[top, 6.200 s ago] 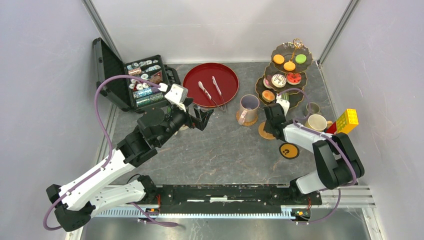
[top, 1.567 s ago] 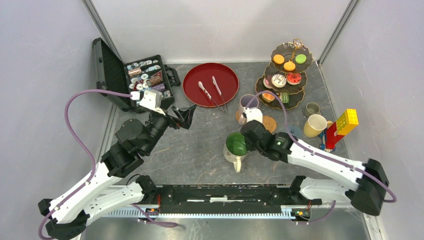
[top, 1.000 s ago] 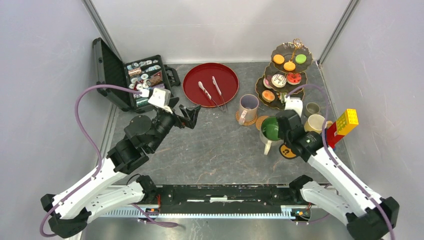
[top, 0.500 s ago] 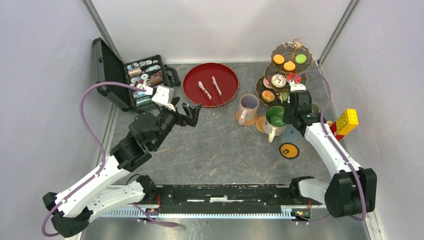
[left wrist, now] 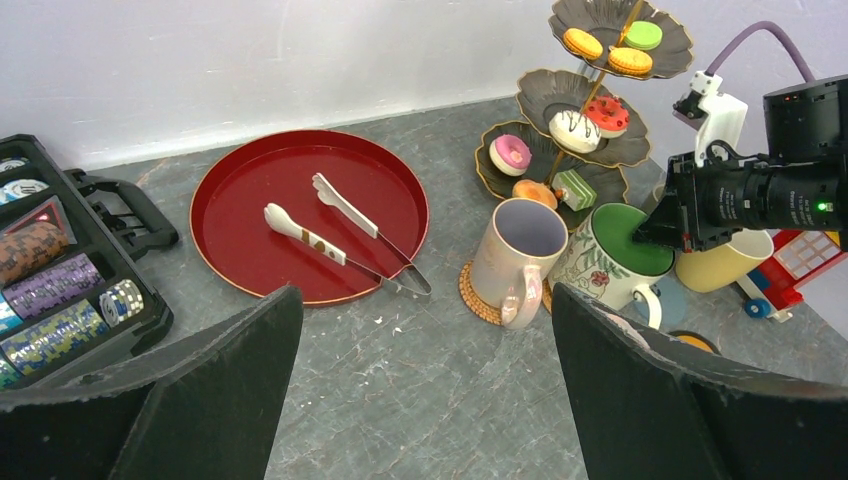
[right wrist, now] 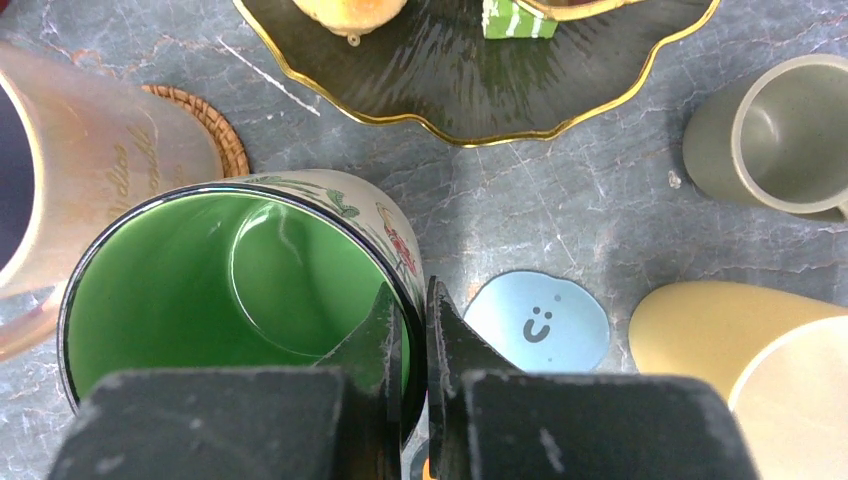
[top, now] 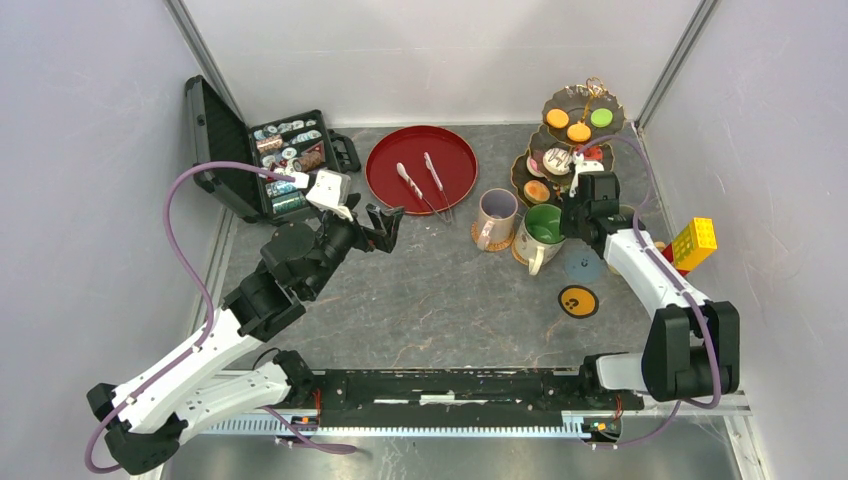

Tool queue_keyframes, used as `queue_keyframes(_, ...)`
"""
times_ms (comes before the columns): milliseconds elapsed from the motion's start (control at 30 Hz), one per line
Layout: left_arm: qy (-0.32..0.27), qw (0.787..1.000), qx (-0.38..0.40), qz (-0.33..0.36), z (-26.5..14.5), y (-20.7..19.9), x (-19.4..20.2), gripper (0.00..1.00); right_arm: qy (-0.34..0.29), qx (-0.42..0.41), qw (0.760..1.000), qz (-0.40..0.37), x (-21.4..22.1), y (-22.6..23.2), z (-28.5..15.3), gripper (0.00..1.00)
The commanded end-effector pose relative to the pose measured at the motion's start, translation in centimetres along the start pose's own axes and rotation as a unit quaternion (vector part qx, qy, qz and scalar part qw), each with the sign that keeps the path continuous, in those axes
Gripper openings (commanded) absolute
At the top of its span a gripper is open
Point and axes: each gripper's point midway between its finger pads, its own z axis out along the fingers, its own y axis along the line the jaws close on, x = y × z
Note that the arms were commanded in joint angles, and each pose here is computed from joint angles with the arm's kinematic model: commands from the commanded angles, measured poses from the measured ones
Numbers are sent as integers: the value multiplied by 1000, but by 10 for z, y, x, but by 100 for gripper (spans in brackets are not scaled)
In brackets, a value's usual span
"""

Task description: Serve the afternoon tea

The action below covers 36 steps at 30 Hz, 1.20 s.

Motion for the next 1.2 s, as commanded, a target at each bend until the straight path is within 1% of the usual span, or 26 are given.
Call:
queue_keyframes(0, -24, 999, 0, -26, 0, -2, -19, 100, -120, -22, 992, 20, -80, 10, -14, 0)
queue_keyframes(133, -24, 999, 1, -26, 0, -2, -19, 100, -115, -9, 993, 22, -79, 6, -9, 0)
queue_keyframes(367, -26, 999, 3, -27, -1, -2, -21, 100, -94, -11, 995, 23, -69, 7, 1, 0)
queue_keyframes(400, -26, 999, 3, -27, -1, -2, -21, 100, -92, -11, 995, 24, -68, 7, 2, 2)
queue_keyframes(467, -27, 999, 4, -28, -2, -2, -22, 100, -89, -13, 996, 24, -66, 8, 3, 12)
queue_keyframes(533, -28, 999, 4, -29, -3, -3, -22, 100, -86, -20, 996, 24, -65, 11, 3, 18)
queue_keyframes(633, -31, 999, 6, -31, -4, -3, -24, 100, -88, -29, 995, 25, -68, 13, -3, 32)
queue_keyframes(767, -34, 999, 9, -33, -6, -3, -26, 100, -103, -22, 994, 25, -79, 10, -25, 56)
queue_keyframes(833, -37, 999, 10, -36, -8, -3, -29, 100, -110, -5, 994, 23, -81, 3, -39, 66)
queue_keyframes(933, -42, 998, 13, -39, -10, -3, -32, 100, -114, 39, 993, 18, -71, -16, -58, 74)
queue_keyframes(1033, -46, 998, 18, -44, -13, -5, -34, 100, -107, 106, 988, 23, -43, -43, -70, 78)
queue_keyframes(1100, -48, 997, 22, -47, -14, -6, -36, 100, -95, 134, 985, 48, -20, -55, -71, 77)
queue_keyframes(1133, -48, 997, 24, -49, -14, -7, -36, 100, -88, 133, 985, 63, -7, -56, -68, 76)
queue_keyframes(1167, -48, 997, 25, -50, -14, -7, -35, 100, -84, 128, 985, 82, 2, -56, -65, 72)
